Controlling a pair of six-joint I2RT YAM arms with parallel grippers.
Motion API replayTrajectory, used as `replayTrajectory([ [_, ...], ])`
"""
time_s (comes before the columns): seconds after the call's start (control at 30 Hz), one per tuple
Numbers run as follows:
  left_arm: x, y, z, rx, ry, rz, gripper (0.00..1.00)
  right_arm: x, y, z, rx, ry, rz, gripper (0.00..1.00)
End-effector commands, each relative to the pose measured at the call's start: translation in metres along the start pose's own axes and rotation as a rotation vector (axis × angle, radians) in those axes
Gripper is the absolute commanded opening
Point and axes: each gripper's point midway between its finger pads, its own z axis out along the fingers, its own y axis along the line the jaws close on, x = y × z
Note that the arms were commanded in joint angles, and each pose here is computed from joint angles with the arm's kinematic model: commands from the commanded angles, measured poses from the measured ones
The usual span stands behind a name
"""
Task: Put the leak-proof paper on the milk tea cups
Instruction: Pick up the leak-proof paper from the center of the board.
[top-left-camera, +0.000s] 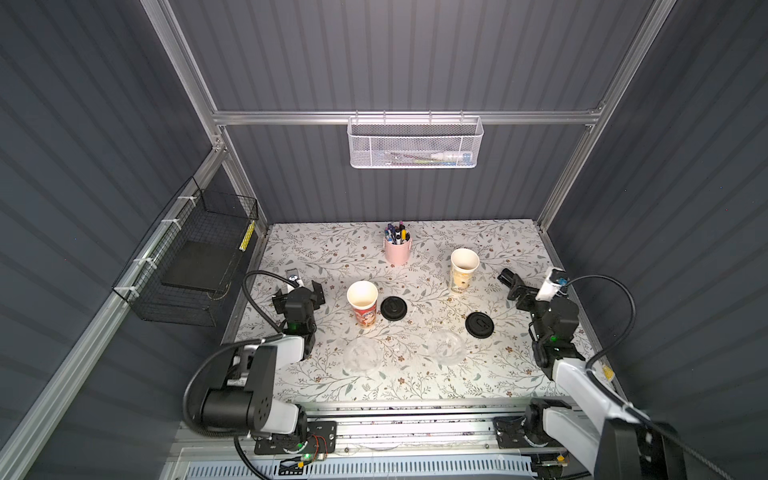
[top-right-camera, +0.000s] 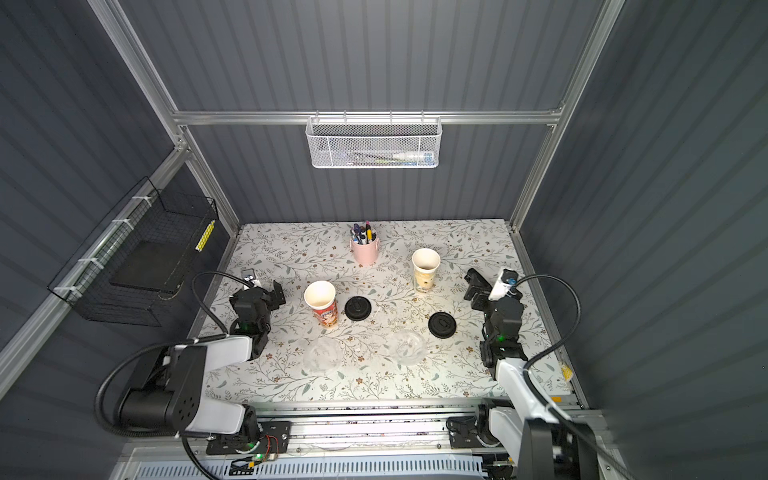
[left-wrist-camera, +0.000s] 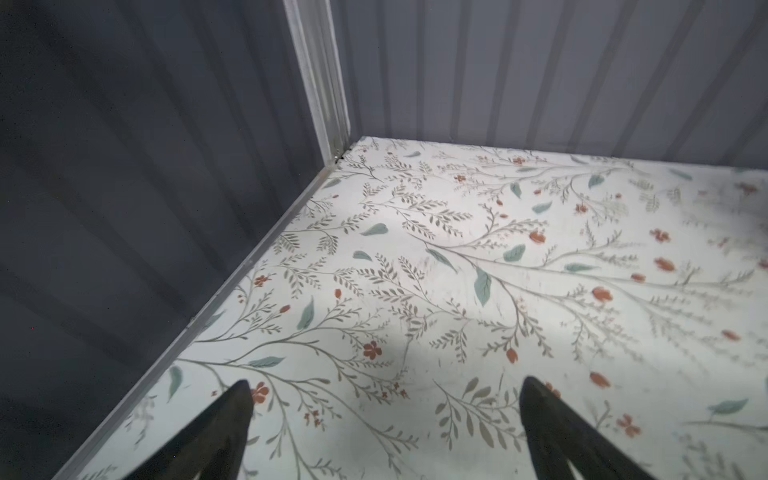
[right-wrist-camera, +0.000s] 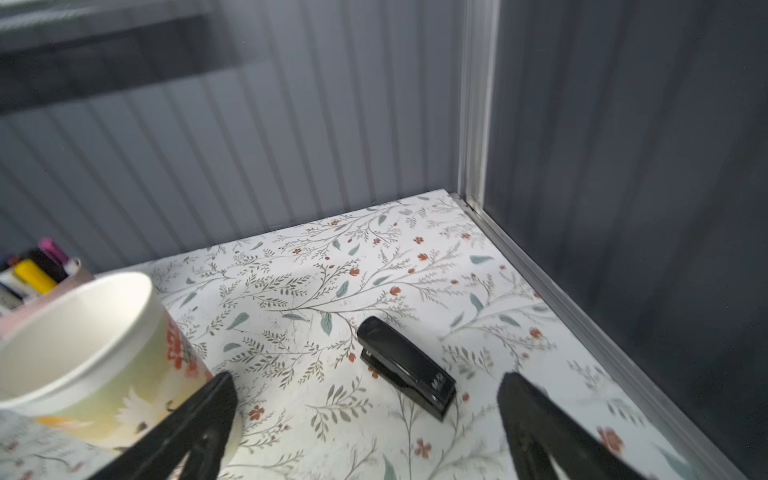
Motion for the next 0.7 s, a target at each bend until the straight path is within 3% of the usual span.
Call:
replayTrajectory([
  [0.0,0.011,0.015,-0.016,-0.097,0.247,-0.075,1.00,0.035,-0.045,-0.027,0.282,0.242,0.234,0.99],
  [0.17,0.046,-0.010,-0.048,-0.006,0.651,-0.165,1.00,0.066,-0.023,-0.046,0.226,0.490,0.374,0.99],
  [0.3,0.082,-0.021,-0.079,0.015,0.878,-0.290,0.97,0.087,0.016,-0.065,0.045,0.688,0.464,0.99],
  [0.4,0.102,-0.024,-0.105,0.022,0.983,-0.382,0.92,0.096,0.048,-0.084,-0.106,0.788,0.478,0.98],
  [0.53,0.118,-0.023,-0.134,0.034,1.044,-0.481,0.86,0.104,0.102,-0.118,-0.347,0.871,0.369,0.95],
  [0.67,0.137,-0.030,-0.155,0.049,1.092,-0.470,0.80,0.122,0.165,-0.144,-0.588,0.882,0.252,0.86],
])
